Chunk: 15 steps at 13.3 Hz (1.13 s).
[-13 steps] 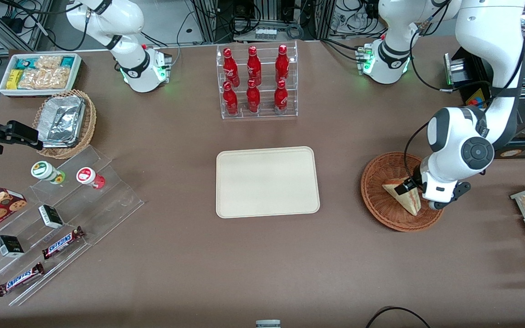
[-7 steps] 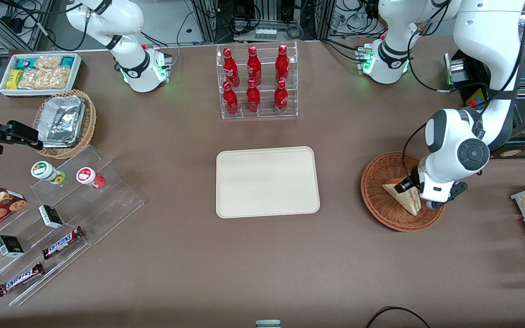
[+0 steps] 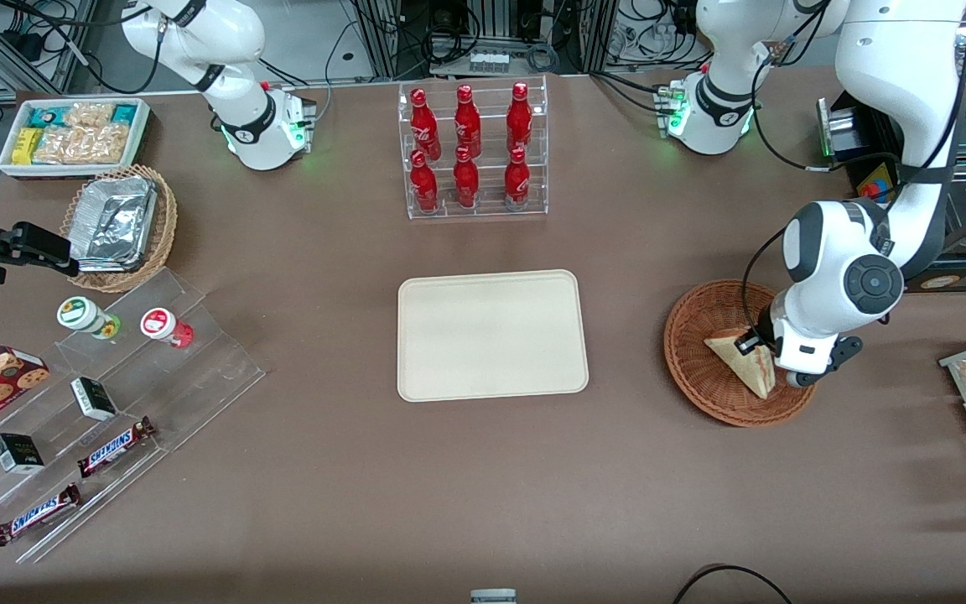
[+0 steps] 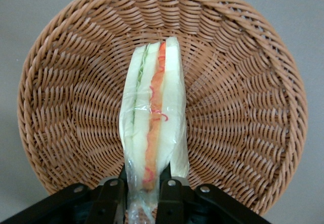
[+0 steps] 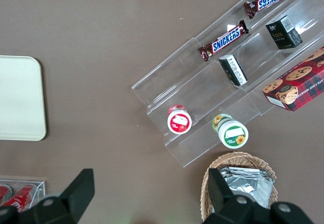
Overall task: Place sandwich from basket to tray
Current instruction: 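Lift the sandwich with the left gripper and carry it over the cream tray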
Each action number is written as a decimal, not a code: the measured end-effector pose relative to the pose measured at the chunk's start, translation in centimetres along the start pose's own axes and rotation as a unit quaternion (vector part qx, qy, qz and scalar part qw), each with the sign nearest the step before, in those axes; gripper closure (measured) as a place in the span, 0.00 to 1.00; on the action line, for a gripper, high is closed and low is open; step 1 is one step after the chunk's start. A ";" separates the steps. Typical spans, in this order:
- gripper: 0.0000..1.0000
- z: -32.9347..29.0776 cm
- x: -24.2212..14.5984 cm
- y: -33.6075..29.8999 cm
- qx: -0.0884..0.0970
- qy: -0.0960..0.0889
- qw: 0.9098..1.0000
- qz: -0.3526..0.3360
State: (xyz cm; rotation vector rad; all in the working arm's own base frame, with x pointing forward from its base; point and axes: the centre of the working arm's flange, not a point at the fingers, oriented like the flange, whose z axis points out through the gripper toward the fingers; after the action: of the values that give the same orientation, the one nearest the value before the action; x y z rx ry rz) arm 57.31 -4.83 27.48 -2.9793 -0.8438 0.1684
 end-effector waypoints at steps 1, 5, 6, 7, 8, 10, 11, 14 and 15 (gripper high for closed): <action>0.78 -0.7 0.2 0.1 0.000 0.000 1.000 0.000; 0.86 -5.8 0.6 0.4 -0.001 0.002 1.000 0.000; 0.86 -7.2 0.5 0.5 -0.002 0.004 1.000 0.000; 0.86 -8.5 0.4 0.6 -0.003 0.006 1.000 0.002; 0.86 -9.6 0.1 1.0 -0.005 0.008 1.000 0.006; 0.86 -11.5 -1.4 3.2 -0.006 0.011 1.000 0.028; 0.86 -12.1 -2.6 4.9 -0.007 0.014 0.999 0.046; 0.86 -12.6 -7.3 10.0 -0.005 0.019 0.995 0.101; 0.86 -12.3 -9.2 11.8 -0.002 0.018 0.992 0.122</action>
State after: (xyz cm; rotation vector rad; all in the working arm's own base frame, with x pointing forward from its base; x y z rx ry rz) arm 57.07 -19.82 39.76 -3.0704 -0.4757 0.1197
